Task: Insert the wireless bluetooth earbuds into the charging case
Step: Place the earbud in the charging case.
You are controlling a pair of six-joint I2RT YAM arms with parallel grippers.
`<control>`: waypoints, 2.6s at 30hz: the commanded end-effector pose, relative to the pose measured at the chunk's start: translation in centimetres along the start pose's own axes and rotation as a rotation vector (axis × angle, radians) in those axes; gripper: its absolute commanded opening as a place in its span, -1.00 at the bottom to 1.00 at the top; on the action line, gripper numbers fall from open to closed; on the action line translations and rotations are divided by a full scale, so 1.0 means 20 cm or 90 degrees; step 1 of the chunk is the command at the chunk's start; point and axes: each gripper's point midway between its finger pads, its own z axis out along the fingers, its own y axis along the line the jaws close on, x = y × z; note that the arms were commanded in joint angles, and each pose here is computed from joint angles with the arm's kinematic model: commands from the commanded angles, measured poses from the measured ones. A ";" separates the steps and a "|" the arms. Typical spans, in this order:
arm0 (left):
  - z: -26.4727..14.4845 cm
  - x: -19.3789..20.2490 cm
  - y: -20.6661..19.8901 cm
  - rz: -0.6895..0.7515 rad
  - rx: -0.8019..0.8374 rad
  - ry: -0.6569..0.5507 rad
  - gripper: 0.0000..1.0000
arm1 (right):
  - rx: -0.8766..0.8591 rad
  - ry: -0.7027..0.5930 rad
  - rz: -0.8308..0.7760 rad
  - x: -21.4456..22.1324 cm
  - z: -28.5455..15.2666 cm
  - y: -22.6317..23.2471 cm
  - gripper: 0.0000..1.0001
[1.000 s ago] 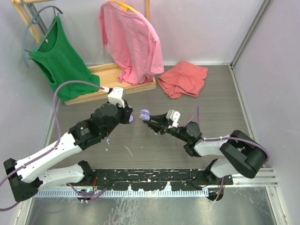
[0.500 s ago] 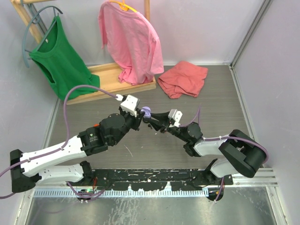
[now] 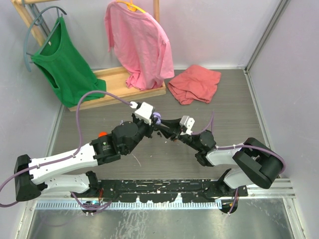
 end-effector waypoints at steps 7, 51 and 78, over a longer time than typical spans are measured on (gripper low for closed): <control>0.01 -0.07 0.02 -0.002 -0.025 -0.035 -0.95 | 0.009 -0.083 -0.020 -0.18 0.03 -0.01 -0.99; -0.01 0.02 0.01 0.036 -0.046 -0.006 -0.78 | 0.036 -0.102 -0.033 -0.22 0.01 -0.05 -0.99; -0.13 -0.15 -0.04 -0.119 -0.001 0.011 0.31 | 0.046 -0.103 -0.024 -0.21 -0.01 -0.05 -0.98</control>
